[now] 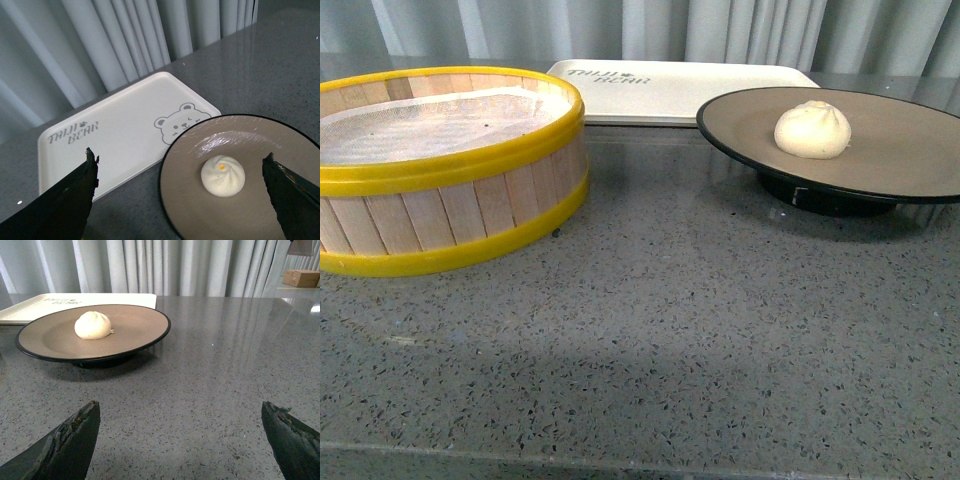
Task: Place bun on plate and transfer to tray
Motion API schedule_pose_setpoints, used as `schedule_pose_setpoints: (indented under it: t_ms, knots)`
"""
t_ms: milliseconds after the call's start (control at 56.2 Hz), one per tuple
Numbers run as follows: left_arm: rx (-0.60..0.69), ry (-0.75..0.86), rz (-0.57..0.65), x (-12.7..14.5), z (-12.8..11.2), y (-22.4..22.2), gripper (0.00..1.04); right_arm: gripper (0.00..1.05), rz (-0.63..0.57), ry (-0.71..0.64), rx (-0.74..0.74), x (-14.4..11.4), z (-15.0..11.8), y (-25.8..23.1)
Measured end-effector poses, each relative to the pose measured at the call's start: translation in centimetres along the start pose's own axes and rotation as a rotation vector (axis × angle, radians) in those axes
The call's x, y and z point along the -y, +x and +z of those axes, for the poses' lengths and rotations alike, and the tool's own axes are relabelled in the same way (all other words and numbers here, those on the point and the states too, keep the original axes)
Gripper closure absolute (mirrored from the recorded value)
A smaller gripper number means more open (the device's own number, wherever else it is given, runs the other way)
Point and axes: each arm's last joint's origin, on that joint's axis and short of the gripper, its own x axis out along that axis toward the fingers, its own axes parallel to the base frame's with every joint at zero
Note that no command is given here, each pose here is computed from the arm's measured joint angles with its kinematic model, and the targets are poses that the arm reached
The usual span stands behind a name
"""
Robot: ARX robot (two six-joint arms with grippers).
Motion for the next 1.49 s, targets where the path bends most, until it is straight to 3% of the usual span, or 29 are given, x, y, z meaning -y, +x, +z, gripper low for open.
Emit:
schedule_pose_setpoints:
  t_ms: [89, 302, 409, 498, 765, 1085, 1494]
  knots:
    - [0.007, 0.004, 0.009, -1.6, -1.5, -3.2, 0.07, 0.08, 0.0, 0.0, 0.0, 0.0, 0.0, 0.0]
    - [-0.079, -0.019, 0.059, -4.7, -8.2, -9.8, 0.08, 0.08, 0.0, 0.0, 0.0, 0.0, 0.0, 0.0]
    - [0.041, -0.2, 0.373, -6.7, -12.0, -13.7, 0.3, 0.08, 0.0, 0.0, 0.0, 0.0, 0.0, 0.0]
    - [0.066, -0.257, 0.419, -7.9, -15.1, -16.6, 0.49, 0.08, 0.0, 0.0, 0.0, 0.0, 0.0, 0.0]
    - [0.064, -0.282, 0.418, -8.1, -19.7, -18.7, 1.01, 0.08, 0.0, 0.0, 0.0, 0.0, 0.0, 0.0]
    - [0.076, -0.29, 0.432, -8.5, -22.7, -20.4, 1.01, 0.08, 0.001, 0.0, 0.0, 0.0, 0.0, 0.0]
    - [0.078, -0.29, 0.429, -7.8, -23.9, -21.1, 1.01, 0.08, 0.0, 0.0, 0.0, 0.0, 0.0, 0.0]
